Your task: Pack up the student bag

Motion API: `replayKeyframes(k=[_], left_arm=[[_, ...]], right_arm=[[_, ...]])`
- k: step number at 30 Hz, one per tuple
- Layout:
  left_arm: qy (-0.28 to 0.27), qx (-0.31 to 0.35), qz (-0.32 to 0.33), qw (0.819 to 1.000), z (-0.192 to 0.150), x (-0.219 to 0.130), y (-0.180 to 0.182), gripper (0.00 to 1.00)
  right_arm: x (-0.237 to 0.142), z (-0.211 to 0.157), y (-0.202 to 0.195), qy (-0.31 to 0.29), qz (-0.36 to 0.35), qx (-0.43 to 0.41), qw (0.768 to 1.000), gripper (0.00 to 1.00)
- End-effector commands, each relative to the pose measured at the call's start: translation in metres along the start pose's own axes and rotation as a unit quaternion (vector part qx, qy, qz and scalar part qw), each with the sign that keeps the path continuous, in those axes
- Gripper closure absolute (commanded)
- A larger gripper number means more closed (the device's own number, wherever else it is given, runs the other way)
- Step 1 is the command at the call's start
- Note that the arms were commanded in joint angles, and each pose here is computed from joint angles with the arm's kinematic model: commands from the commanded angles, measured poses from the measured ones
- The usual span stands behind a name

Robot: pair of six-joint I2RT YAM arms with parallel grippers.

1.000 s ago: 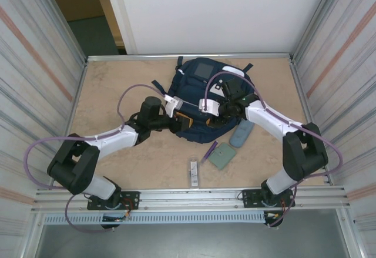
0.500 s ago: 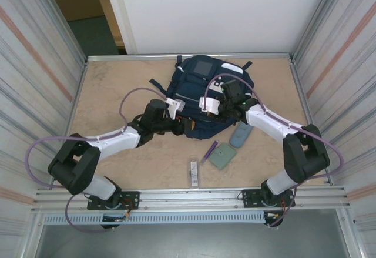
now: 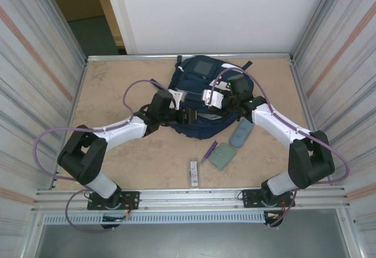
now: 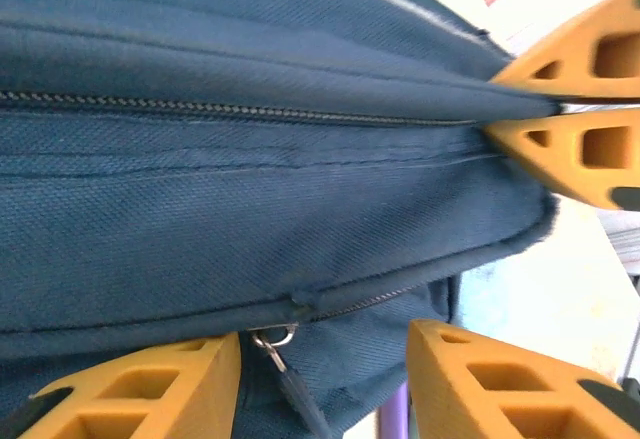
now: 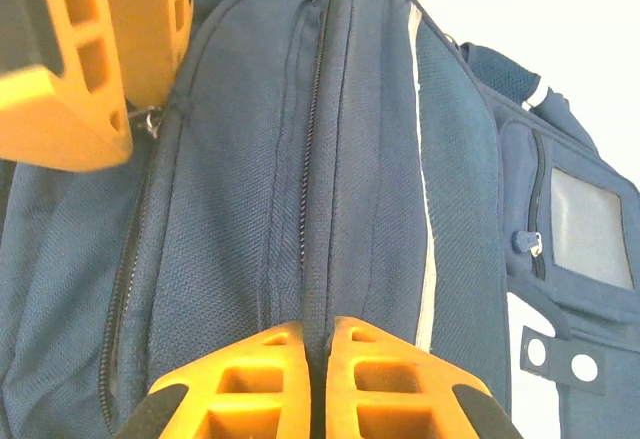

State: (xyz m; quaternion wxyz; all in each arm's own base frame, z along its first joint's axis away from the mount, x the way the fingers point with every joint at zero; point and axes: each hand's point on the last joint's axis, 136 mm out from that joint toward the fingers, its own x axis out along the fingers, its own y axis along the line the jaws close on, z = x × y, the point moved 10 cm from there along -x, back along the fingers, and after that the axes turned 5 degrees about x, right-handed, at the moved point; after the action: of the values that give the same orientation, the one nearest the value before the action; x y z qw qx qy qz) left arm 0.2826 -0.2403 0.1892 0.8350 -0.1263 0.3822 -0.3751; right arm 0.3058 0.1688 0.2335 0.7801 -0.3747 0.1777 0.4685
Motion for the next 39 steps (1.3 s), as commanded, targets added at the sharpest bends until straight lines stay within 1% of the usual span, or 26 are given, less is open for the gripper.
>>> replayKeyframes(k=[1,4,6,13,16,19,21,22,25,30,32,33,35,36,38,39], left_arm=[[0.013,-0.011,0.034,0.999,-0.001,0.004,0.006,0.55],[0.019,-0.014,0.050,0.998,-0.006,0.004,0.008,0.56],[0.018,-0.004,0.041,0.999,-0.007,0.001,0.007,0.57],[0.019,0.018,-0.005,1.000,-0.014,0.002,0.003,0.67],[0.032,0.030,-0.002,0.999,-0.015,0.006,0.005,0.73],[0.039,0.041,-0.005,0.998,-0.013,0.010,0.007,0.85],[0.036,0.048,-0.006,0.998,-0.010,0.009,0.008,0.98],[0.033,0.052,-0.011,0.998,-0.009,0.008,0.009,1.00],[0.019,0.079,-0.027,0.996,-0.004,0.000,0.011,1.00],[-0.002,0.123,-0.023,0.992,0.001,-0.018,0.016,1.00],[-0.004,0.142,-0.043,0.989,0.002,-0.022,0.013,1.00],[-0.004,0.150,-0.059,0.987,0.003,-0.023,0.010,1.00],[-0.001,0.153,-0.085,0.985,0.005,-0.022,0.005,1.00],[-0.002,0.152,-0.093,0.984,0.005,-0.022,0.004,1.00],[-0.005,0.149,-0.107,0.983,0.005,-0.019,0.001,1.00],[-0.007,0.151,-0.112,0.982,0.006,-0.018,-0.001,1.00]], right_arm=[[-0.025,0.033,-0.015,-0.081,-0.023,-0.016,0.996,1.00],[-0.026,0.033,-0.016,-0.080,-0.023,-0.017,0.996,1.00],[-0.027,0.033,-0.016,-0.081,-0.022,-0.017,0.996,1.00],[-0.027,0.032,-0.017,-0.080,-0.019,-0.016,0.996,1.00],[-0.028,0.033,-0.017,-0.082,-0.015,-0.017,0.996,1.00],[-0.027,0.032,-0.015,-0.082,-0.011,-0.017,0.996,1.00],[-0.028,0.031,-0.015,-0.078,-0.010,-0.019,0.997,1.00],[-0.028,0.031,-0.014,-0.075,-0.009,-0.021,0.997,1.00],[-0.027,0.028,-0.012,-0.066,-0.007,-0.025,0.998,1.00],[-0.025,0.022,-0.007,-0.050,0.002,-0.028,0.998,1.00],[-0.023,0.019,-0.006,-0.044,0.011,-0.024,0.999,1.00],[-0.021,0.018,-0.005,-0.043,0.014,-0.019,0.999,0.98],[-0.017,0.018,0.000,-0.047,0.026,-0.002,0.999,0.88],[-0.016,0.018,0.003,-0.051,0.034,0.006,0.998,0.83],[-0.013,0.018,0.009,-0.062,0.050,0.030,0.996,0.78],[-0.012,0.017,0.012,-0.063,0.059,0.040,0.995,0.73]])
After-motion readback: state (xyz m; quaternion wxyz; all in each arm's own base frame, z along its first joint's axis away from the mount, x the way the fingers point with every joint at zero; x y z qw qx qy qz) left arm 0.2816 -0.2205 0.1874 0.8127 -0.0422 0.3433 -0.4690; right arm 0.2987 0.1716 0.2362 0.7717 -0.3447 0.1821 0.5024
